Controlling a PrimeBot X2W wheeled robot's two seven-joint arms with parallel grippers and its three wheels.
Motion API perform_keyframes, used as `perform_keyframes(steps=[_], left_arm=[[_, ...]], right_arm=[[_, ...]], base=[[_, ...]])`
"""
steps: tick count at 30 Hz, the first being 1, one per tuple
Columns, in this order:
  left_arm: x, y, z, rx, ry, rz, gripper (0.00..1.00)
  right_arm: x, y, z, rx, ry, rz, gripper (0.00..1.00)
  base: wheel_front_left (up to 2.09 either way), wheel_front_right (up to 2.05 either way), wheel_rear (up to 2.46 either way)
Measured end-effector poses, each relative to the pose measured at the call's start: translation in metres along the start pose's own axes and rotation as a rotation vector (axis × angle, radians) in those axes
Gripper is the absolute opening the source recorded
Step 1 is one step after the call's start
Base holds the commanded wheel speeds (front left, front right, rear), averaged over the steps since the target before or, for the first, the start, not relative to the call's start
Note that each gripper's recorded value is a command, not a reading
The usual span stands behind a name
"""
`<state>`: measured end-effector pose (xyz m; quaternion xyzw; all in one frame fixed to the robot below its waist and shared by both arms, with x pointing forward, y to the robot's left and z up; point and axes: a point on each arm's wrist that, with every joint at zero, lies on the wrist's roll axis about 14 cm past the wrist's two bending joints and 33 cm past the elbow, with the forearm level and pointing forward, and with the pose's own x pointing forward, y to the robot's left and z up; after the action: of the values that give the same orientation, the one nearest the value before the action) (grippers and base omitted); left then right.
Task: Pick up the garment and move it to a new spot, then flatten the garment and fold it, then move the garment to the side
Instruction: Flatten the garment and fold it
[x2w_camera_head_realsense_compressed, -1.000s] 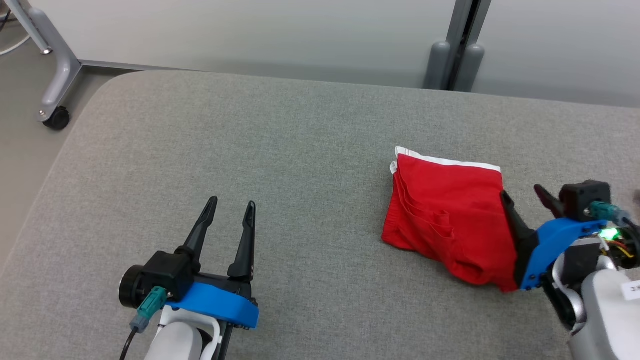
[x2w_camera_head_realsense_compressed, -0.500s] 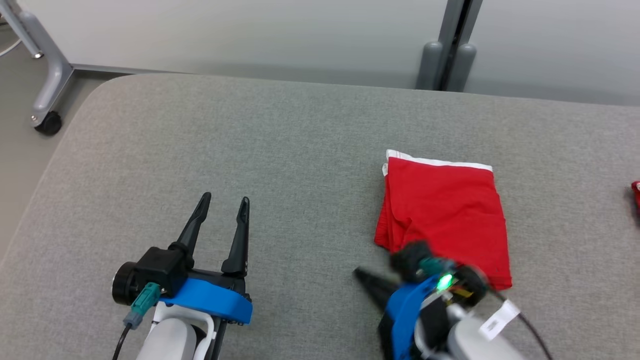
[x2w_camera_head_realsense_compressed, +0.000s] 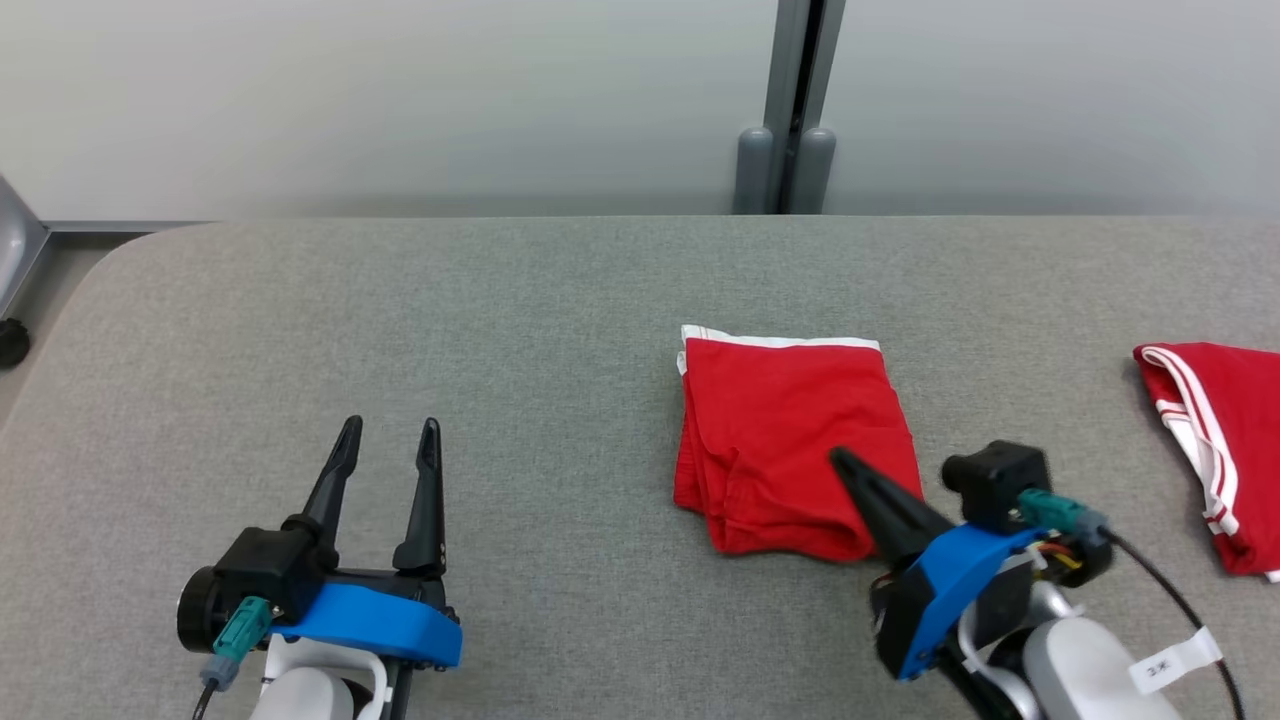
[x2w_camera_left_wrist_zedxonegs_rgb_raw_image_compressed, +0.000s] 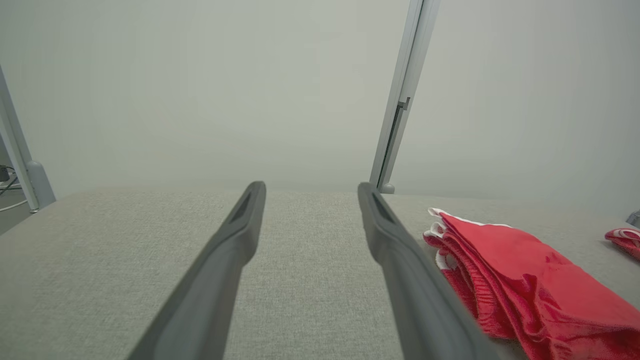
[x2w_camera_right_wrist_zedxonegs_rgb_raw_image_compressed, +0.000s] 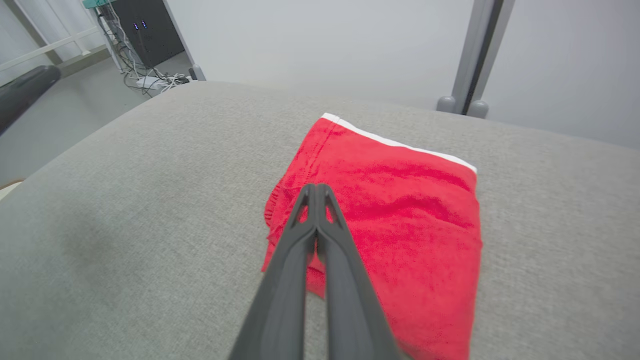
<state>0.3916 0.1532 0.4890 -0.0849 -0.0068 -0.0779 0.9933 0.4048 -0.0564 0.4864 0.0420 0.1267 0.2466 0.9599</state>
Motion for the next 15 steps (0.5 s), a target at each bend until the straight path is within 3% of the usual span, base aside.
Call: perform_keyframes(steps=[2, 8, 12, 15], left_arm=[[0.001, -0.006, 0.002, -0.001, -0.007, -0.014, 1.0], [0.001, -0.009, 0.0, 0.004, 0.0, -0.024, 1.0], [-0.002, -0.003, -0.006, 0.007, 0.022, -0.009, 1.0], [-0.004, 0.004, -0.009, 0.007, 0.03, 0.014, 1.0]], right_arm=[[-0.003, -0.029, 0.0, -0.044, 0.016, -0.081, 0.0], [0.021, -0.056, -0.007, -0.089, 0.078, -0.129, 0.0], [0.042, -0.051, -0.033, -0.116, 0.174, -0.095, 0.0], [0.054, -0.028, -0.059, -0.129, 0.255, -0.024, 0.0]], base=[[0.0, 0.0, 0.0], [0.0, 0.0, 0.0], [0.0, 0.0, 0.0], [0.0, 0.0, 0.0]])
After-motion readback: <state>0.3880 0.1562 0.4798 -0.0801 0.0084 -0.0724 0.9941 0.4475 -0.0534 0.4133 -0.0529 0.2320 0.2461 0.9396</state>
